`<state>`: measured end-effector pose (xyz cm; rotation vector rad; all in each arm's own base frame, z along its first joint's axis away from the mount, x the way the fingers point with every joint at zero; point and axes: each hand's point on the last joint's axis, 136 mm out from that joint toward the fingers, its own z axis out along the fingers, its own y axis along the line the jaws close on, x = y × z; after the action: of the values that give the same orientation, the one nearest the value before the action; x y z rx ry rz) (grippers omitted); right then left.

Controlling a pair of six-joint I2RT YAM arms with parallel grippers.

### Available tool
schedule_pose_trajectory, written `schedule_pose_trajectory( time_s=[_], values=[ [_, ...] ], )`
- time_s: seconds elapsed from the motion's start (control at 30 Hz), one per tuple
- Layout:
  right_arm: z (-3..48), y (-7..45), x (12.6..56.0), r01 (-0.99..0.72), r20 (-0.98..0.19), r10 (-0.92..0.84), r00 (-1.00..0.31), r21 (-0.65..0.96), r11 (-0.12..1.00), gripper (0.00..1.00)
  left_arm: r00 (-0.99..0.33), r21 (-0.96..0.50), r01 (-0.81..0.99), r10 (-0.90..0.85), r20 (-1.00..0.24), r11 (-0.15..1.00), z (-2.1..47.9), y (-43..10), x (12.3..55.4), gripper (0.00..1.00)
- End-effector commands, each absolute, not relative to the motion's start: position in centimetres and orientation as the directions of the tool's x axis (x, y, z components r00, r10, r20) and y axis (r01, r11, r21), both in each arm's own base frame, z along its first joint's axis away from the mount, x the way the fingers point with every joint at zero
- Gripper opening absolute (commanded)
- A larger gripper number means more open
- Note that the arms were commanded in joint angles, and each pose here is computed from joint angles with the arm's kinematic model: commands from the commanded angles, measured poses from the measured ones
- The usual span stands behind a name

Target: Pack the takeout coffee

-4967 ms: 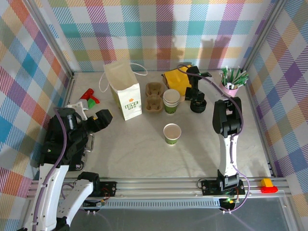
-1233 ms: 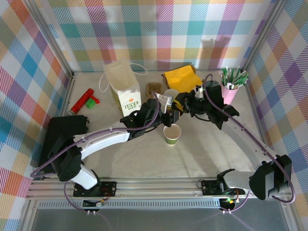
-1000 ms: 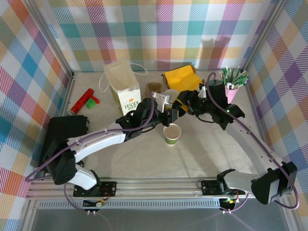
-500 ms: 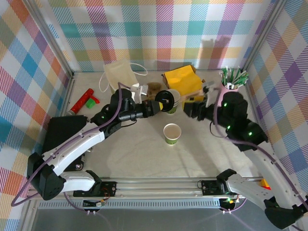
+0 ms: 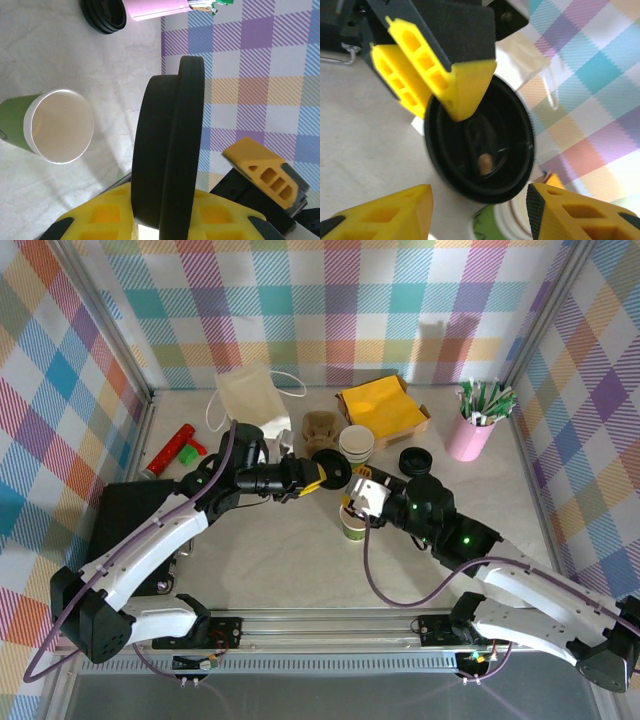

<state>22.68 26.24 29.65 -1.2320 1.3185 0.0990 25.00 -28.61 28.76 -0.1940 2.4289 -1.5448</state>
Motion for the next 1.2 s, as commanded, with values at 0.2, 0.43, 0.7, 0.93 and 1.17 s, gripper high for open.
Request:
schedule_pose_trajectory(
  time_s=[0.2,0.43,0.7,0.93,1.17],
  values=[
    [30.8,27.4,23.3,-0.554,-0.645,-0.597,0.477,-0.748,0.366,0.52,-0.955,-0.922,-0.083,-0.294,-0.035,0.378,29.8,-28.0,24.5,0.15],
    [30.0,27.6,22.3,-0.579,-0.635,-0.588,0.501,-0.751,0.318,0.54,-0.95,-0.919,-0.094,-0.311,-0.033,0.384,29.5,-27.9,24.7,0.14],
    [29.7,28.0,23.2,-0.556,-0.617,-0.611,0.497,-0.766,0.322,0.5,-0.951,-0.925,-0.093,-0.307,-0.027,0.368,29.9,-28.0,24.7,0.14],
    [30.4,28.5,23.6,-0.549,-0.61,-0.614,0.501,-0.772,0.32,0.32,-0.952,-0.926,-0.102,-0.305,-0.014,0.363,29.5,-28.2,24.7,0.14],
    [30.9,28.5,23.9,-0.539,-0.612,-0.615,0.497,-0.773,0.334,0.23,-0.953,-0.927,-0.107,-0.303,-0.007,0.359,29.5,-28.3,24.7,0.14]
  ],
)
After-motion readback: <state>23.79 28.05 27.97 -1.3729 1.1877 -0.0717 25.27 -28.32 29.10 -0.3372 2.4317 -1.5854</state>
